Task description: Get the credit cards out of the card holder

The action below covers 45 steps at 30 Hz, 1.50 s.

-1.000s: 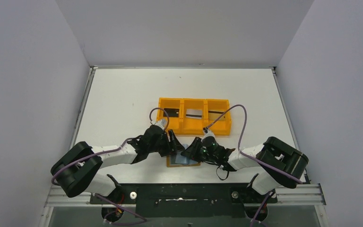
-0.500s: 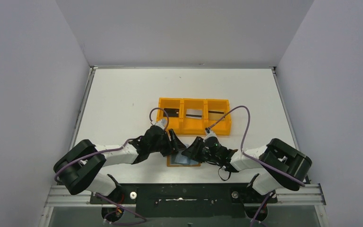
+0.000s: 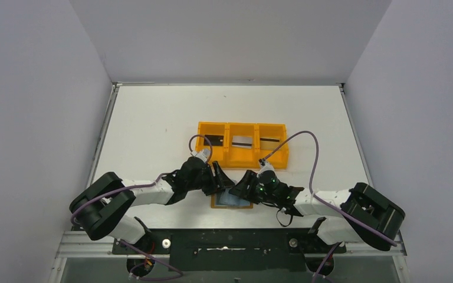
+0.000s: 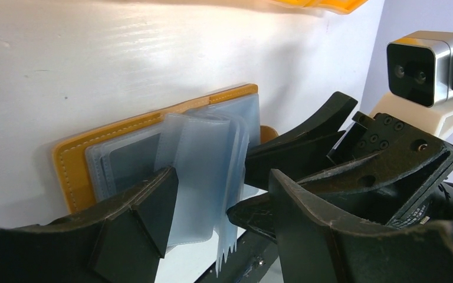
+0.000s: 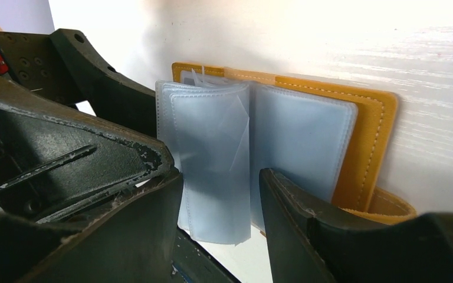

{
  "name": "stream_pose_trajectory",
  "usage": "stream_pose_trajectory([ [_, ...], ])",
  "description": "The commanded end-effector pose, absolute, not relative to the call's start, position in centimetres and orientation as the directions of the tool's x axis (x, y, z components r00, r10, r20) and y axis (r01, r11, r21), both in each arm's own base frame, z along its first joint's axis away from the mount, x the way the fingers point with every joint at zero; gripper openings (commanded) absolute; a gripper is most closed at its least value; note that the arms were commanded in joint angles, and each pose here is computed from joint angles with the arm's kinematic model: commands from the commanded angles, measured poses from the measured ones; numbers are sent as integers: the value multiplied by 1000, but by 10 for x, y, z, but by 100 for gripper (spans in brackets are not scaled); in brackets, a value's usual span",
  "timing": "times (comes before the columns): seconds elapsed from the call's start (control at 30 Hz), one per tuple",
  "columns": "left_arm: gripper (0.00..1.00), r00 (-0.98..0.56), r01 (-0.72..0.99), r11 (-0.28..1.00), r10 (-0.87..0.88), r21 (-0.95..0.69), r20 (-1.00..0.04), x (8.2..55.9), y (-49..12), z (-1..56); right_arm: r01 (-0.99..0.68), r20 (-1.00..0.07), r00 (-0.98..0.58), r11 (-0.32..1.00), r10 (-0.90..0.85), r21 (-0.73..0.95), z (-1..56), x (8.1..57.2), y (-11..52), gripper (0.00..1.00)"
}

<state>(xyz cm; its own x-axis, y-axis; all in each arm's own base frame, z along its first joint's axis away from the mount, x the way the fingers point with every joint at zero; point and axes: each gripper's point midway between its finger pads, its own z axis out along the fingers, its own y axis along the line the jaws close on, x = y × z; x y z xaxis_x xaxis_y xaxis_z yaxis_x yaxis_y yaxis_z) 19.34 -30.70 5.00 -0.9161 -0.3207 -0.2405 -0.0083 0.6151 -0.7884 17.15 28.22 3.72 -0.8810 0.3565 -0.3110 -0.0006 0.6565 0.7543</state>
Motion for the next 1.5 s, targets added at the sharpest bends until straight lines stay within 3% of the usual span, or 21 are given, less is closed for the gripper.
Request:
stream_pose_trajectory([
  [0.0,57,-928,49,528,-289,-848,-235,189,-326,70,-21,-362,-842,647,400,762,52,183,278,52],
  [0.6,57,-949,92,467,-225,-879,-219,186,-360,81,87,-403,-755,689,516,719,61,184,232,60],
  [0.87,57,-961,111,471,-174,-875,-215,181,-382,77,132,-445,-681,695,582,707,74,186,204,39],
  [1.07,56,-964,100,483,-169,-870,-205,179,-386,70,45,-456,-707,679,540,733,86,184,217,24],
  [1.3,57,-928,121,575,-225,-809,-299,191,-365,82,-20,-430,-764,648,482,761,86,184,248,20],
  [1.47,59,-863,71,732,-296,-678,-410,207,-317,87,-40,-441,-792,685,423,728,81,186,261,28],
])
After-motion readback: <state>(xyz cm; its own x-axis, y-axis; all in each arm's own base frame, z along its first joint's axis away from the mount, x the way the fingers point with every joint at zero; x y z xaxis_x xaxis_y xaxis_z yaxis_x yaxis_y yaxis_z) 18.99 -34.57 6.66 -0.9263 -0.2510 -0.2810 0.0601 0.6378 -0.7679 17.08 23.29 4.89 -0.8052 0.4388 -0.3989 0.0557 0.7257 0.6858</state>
